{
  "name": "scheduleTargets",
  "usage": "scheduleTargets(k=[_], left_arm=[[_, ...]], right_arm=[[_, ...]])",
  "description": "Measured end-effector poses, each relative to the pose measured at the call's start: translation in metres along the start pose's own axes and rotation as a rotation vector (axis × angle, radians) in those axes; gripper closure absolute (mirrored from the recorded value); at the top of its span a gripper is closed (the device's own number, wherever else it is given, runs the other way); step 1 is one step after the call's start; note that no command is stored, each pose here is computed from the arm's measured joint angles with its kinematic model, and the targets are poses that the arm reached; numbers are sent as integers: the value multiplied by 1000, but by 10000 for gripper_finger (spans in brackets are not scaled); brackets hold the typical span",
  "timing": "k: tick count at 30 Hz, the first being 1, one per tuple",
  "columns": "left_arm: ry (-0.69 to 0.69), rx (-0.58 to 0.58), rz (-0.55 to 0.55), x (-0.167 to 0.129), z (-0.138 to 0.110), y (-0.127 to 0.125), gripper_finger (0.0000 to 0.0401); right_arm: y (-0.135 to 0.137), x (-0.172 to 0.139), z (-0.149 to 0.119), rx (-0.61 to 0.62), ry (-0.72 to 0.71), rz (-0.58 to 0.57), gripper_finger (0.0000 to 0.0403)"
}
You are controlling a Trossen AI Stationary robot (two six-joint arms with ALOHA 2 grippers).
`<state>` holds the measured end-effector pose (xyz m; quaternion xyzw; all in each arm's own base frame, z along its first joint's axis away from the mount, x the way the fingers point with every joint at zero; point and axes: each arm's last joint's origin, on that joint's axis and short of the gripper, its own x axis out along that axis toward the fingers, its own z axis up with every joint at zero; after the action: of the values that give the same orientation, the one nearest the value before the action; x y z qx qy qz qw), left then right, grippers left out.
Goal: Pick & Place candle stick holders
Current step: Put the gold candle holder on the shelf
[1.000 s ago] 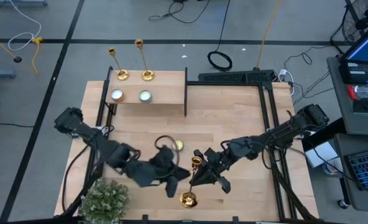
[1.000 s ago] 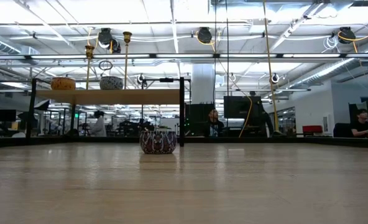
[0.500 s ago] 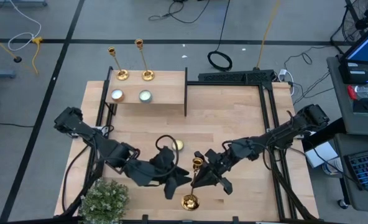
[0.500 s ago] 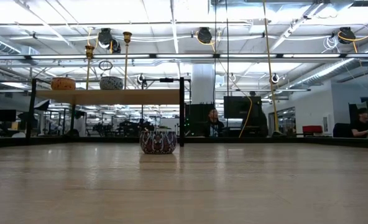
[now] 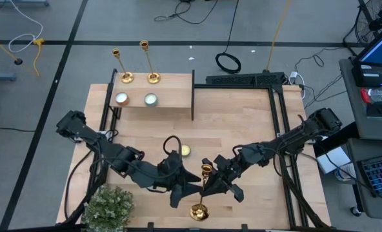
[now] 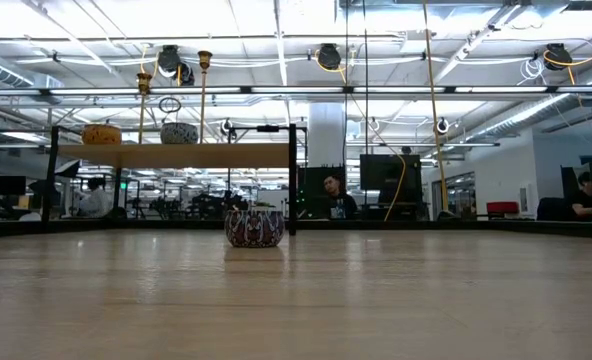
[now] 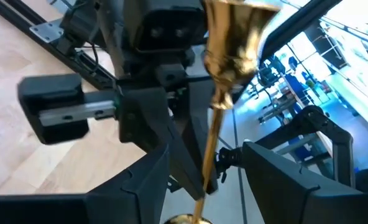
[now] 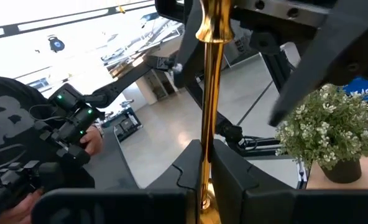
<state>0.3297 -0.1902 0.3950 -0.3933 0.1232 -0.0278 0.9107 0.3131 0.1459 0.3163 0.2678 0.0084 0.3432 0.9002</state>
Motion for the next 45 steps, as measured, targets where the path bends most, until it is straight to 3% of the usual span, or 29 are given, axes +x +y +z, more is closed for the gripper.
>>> scheduleTargets(k=[22, 26, 34, 41, 45], left_arm=[[27, -46, -28, 21, 3, 12, 193], [23, -44, -25, 21, 3, 12, 235], [42, -26, -41, 20, 2, 11, 380], [24, -26, -61, 20, 4, 9, 373], [23, -25, -86, 20, 5, 7, 385]], right_arm=[[0, 0, -1, 4, 6, -2, 385], [0, 0, 0, 10, 1, 0, 385], [0, 0, 0, 24, 2, -5, 385], [0, 0, 1, 71, -10, 4, 383], [1, -1, 5, 117, -43, 22, 360]])
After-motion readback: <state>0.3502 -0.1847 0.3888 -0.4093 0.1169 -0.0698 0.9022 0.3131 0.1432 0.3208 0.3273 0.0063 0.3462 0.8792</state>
